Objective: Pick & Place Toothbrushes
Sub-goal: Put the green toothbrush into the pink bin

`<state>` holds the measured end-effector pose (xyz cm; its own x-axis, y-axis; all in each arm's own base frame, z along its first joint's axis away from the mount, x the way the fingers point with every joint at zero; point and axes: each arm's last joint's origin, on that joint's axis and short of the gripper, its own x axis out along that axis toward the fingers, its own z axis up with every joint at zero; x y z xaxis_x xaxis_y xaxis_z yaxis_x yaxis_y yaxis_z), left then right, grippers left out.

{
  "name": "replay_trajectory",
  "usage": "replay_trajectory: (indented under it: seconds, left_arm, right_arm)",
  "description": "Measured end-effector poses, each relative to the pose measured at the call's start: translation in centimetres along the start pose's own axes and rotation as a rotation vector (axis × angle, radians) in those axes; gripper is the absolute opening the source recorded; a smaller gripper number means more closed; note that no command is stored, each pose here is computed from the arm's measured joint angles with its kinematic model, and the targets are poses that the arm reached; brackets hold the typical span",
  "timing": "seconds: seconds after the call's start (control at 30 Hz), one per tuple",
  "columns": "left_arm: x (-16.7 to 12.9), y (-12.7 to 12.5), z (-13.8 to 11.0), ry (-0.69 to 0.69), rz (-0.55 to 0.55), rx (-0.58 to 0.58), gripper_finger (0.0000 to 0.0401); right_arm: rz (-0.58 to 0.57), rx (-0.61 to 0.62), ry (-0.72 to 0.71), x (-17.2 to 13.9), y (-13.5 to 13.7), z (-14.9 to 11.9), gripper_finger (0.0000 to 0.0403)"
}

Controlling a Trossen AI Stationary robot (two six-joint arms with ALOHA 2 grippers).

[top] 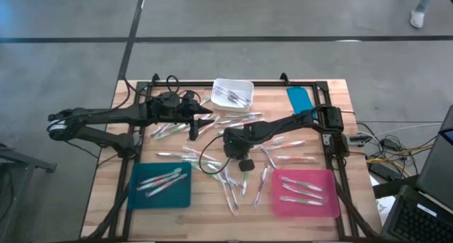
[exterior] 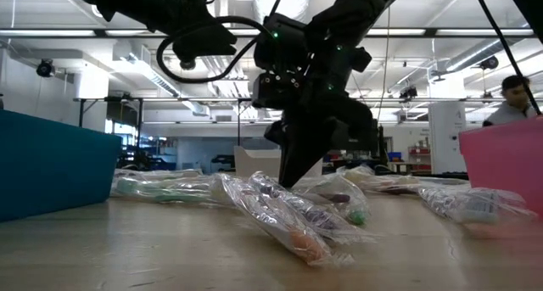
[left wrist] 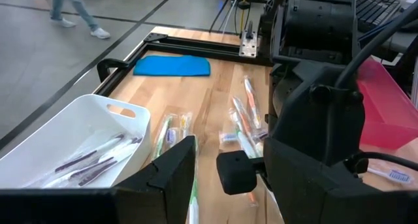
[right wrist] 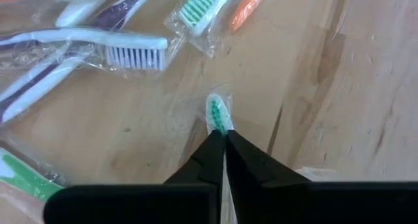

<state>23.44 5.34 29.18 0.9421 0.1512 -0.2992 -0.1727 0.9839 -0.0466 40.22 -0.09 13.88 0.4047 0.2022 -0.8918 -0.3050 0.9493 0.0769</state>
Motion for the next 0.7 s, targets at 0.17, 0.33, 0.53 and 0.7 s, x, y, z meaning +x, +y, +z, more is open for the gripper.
replay_trajectory:
  seconds: [0.17, 0.33, 0.53, 0.7]
  left_arm:
    - [0.0, 0.0, 0.0, 0.000, 0.000, 0.000, 0.0186]
    - [0.0, 0.0, 0.0, 0.000, 0.000, 0.000, 0.0186]
    - [0.0, 0.0, 0.0, 0.000, 0.000, 0.000, 0.0186]
    - [0.0, 0.0, 0.0, 0.000, 0.000, 0.000, 0.0186]
  right_arm:
    - [0.009, 0.010, 0.030, -0.9, 0.0, 0.7, 0.0008]
    - [0.016, 0.016, 0.059, -2.6, 0.0, 2.0, 0.0008]
    - [0.025, 0.086, 0.105, -4.6, 0.2, 3.3, 0.0008]
    - [0.036, 0.125, 0.144, -5.8, 1.0, 4.1, 0.0008]
